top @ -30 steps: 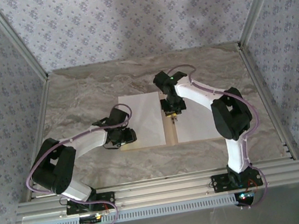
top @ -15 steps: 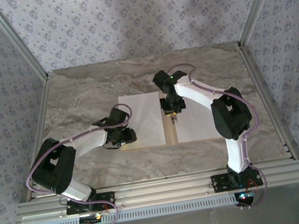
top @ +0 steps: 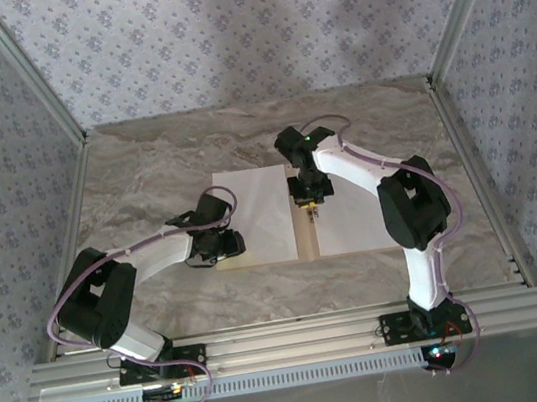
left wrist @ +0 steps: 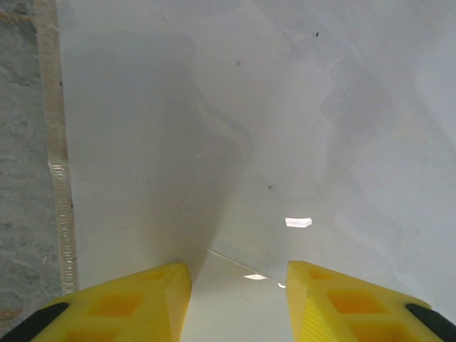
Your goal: Put the files into the folder
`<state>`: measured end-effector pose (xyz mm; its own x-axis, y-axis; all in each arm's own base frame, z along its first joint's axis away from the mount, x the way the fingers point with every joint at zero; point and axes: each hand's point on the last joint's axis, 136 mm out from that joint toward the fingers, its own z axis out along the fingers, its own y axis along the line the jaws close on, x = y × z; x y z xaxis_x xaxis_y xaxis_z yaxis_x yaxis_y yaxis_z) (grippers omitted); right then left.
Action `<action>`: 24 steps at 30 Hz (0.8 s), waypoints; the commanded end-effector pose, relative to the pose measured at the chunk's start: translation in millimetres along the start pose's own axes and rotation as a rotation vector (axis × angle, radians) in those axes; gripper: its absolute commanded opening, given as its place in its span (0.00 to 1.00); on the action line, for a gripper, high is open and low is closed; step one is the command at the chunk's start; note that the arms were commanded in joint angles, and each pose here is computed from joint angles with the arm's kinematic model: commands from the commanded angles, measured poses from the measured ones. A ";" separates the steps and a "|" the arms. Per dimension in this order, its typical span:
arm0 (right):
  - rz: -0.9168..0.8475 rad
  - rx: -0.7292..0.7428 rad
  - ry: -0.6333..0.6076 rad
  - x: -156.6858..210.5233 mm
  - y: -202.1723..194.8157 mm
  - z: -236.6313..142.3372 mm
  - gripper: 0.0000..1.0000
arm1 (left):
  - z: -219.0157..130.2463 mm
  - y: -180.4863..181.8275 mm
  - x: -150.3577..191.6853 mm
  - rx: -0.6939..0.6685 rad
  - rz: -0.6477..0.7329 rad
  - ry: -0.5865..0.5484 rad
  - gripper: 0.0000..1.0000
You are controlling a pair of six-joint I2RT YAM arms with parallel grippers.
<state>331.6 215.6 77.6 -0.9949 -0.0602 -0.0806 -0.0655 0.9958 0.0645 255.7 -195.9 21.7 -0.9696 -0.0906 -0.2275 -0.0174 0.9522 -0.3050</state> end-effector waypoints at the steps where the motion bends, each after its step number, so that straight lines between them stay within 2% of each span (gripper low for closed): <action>1: -0.002 0.033 0.034 2.9 -6.0 2.4 0.16 | 8.3 18.7 21.5 -0.078 -0.005 0.074 0.43; 24: -0.010 0.060 0.069 10.0 -10.6 7.8 0.17 | 8.1 17.9 19.3 -0.085 -0.005 0.075 0.43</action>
<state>329.1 213.3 72.4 -0.9964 -0.0643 -0.0562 -0.0669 0.9967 0.0468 255.5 -195.9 21.8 -0.9698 -0.0904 -0.2263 -0.0178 0.9524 -0.3042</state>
